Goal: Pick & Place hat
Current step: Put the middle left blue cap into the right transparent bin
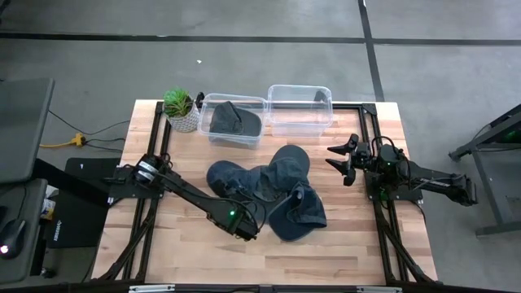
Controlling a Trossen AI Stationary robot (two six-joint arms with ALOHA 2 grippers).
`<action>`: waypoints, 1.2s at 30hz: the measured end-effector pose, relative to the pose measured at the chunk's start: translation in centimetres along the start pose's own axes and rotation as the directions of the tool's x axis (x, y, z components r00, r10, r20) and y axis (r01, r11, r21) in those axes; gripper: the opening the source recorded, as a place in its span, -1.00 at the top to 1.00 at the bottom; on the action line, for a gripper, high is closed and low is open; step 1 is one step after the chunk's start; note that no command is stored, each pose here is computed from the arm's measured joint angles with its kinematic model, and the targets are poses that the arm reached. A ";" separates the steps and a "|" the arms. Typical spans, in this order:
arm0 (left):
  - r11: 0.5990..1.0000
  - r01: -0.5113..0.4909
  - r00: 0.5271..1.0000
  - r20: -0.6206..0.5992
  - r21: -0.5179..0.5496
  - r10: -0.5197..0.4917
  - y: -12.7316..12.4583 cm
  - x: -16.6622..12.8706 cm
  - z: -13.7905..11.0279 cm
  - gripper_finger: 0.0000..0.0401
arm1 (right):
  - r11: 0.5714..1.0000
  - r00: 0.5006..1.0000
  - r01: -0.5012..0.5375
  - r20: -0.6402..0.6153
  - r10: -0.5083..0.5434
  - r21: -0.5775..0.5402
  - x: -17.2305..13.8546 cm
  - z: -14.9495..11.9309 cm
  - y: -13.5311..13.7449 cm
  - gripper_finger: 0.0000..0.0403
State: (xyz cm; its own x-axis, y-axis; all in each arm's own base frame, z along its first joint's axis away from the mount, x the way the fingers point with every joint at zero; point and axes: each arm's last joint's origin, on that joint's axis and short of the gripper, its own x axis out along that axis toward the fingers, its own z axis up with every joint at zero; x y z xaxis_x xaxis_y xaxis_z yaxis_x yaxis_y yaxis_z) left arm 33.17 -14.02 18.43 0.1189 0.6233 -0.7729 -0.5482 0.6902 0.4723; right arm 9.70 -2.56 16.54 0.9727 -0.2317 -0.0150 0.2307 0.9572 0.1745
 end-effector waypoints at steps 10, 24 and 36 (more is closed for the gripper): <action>1.000 0.017 0.999 -0.040 -0.014 -0.017 0.3 0.6 0.6 -0.51 | 1.000 1.000 0.000 0.000 0.000 0.000 0.0 0.0 0.0 -0.10; 0.997 -0.018 0.997 -0.081 -0.071 0.013 1.6 2.4 2.4 -0.51 | 1.000 1.000 0.001 0.000 -0.001 0.000 0.0 0.0 0.0 -0.10; 0.998 -0.003 0.993 -0.118 -0.060 -0.004 1.8 2.7 2.5 -0.11 | 1.000 1.000 0.000 -0.001 0.000 0.000 0.0 0.0 0.0 -0.10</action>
State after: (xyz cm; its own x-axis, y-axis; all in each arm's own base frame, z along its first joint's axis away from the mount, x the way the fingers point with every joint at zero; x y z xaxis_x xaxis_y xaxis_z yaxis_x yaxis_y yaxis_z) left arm 34.58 -10.23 18.28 0.0228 0.5728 -0.8194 -0.5969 0.6653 0.4485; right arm 9.70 -2.56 16.53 0.9726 -0.2321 -0.0158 0.2312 0.9571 0.1745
